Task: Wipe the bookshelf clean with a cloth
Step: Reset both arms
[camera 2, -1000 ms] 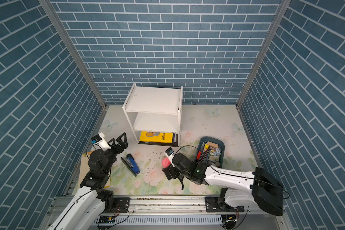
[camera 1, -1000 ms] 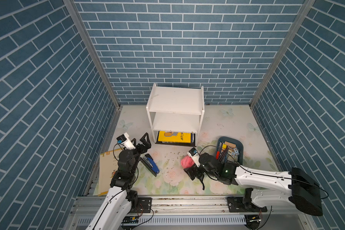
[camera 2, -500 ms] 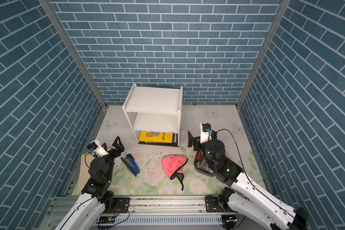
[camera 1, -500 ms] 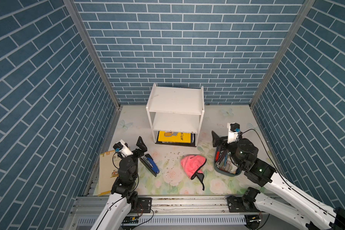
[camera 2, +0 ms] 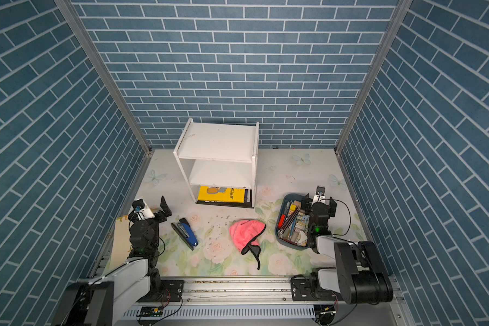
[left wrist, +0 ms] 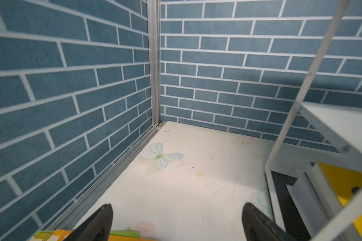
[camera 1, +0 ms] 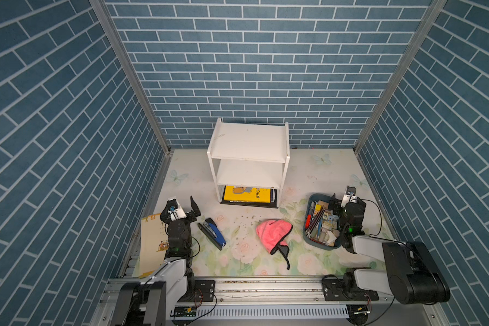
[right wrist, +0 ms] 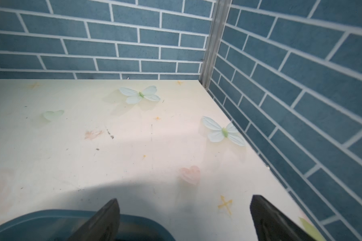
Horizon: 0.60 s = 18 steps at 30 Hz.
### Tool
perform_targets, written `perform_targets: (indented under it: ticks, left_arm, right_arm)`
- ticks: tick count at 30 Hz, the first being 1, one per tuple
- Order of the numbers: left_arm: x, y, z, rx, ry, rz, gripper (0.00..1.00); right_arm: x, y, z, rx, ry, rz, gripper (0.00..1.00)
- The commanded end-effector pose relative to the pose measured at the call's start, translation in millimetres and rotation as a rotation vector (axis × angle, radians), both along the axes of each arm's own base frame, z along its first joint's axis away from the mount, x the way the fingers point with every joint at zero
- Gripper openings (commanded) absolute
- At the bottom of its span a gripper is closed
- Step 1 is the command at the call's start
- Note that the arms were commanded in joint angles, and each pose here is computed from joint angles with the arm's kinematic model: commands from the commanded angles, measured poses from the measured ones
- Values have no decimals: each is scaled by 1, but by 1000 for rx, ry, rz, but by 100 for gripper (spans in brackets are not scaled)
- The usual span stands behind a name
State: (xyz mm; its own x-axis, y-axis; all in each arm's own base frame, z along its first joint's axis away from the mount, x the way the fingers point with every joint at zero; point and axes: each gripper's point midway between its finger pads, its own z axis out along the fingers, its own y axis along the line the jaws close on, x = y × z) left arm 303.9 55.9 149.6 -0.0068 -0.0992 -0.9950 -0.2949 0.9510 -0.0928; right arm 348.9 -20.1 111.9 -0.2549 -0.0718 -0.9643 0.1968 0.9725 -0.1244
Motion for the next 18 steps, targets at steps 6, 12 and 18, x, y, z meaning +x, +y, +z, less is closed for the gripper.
perform_targets:
  ticks: [6, 12, 18]
  left_arm:
    - [3, -8, 16, -28, -164, -69, 100]
    - [35, -15, -3, -7, -50, -82, 100]
    - [62, -29, -17, 63, 76, -87, 100]
  right_arm:
    - [5, 6, 26, 26, -210, 53, 100]
    - [13, 14, 19, 4, -161, 73, 100]
    - [17, 16, 18, 6, -151, 95, 100]
